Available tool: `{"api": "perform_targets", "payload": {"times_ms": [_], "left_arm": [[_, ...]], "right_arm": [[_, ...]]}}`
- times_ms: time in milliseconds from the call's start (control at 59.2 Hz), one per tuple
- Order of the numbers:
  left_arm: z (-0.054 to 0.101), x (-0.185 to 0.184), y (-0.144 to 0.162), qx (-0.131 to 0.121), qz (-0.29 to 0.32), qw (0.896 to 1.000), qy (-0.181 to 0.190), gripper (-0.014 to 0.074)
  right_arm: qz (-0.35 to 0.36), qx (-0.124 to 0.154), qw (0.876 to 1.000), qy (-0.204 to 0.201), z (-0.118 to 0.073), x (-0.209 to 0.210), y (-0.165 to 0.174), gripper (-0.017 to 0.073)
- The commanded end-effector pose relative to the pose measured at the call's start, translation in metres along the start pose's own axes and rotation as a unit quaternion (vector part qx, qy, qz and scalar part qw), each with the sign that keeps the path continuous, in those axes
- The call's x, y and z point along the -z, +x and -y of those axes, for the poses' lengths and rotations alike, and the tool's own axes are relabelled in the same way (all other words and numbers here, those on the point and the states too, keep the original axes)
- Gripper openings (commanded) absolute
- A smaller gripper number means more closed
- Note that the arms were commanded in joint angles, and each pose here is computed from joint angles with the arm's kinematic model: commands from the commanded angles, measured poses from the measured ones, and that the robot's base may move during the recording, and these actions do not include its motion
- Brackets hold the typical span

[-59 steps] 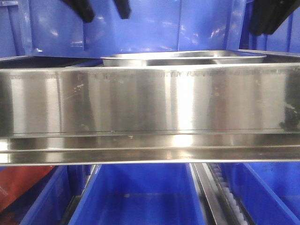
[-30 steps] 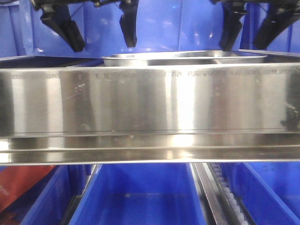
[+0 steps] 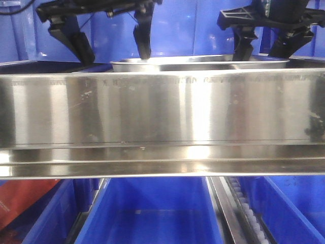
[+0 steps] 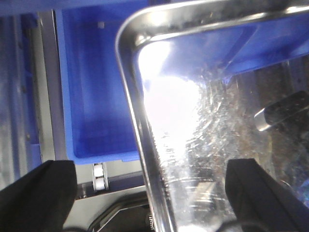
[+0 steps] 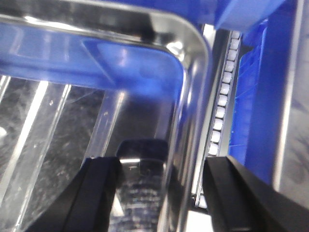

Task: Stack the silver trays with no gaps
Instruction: 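Lower both grippers onto opposite corners of the top silver tray and grasp, then lift the silver tray with both grippers off the stack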

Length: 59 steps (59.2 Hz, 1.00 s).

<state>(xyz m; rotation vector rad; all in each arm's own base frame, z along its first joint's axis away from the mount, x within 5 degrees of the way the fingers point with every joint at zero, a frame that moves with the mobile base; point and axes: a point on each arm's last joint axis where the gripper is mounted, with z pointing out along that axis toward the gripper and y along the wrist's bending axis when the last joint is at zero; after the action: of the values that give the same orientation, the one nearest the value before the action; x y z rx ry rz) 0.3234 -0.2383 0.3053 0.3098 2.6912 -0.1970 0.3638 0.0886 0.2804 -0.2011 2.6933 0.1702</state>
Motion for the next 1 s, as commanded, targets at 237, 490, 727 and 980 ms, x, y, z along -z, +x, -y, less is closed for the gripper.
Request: {"api": "perform_targets", "payload": {"times_ms": [237,490,727,980], "left_arm": [[0.006,-0.014,0.000,0.010,-0.015,1.000,0.009,0.0517],[0.008,-0.016,-0.001,0.014,-0.008,1.000,0.017,0.0517],[0.010,-0.019,-0.002,0.018,-0.003,0.999,0.027,0.0395],[0.011,-0.019,-0.005,0.019,0.011,0.999,0.035,-0.0041]], "right_arm": [[0.017,0.007,1.000,0.005,0.000,0.002,-0.004,0.0297],[0.016,0.007,1.000,0.005,0.000,0.002,-0.004,0.0297],[0.005,0.007,1.000,0.006,0.000,-0.005,-0.003,0.0230],[0.001,0.007,1.000,0.006,0.000,-0.008,-0.003,-0.0094]]}}
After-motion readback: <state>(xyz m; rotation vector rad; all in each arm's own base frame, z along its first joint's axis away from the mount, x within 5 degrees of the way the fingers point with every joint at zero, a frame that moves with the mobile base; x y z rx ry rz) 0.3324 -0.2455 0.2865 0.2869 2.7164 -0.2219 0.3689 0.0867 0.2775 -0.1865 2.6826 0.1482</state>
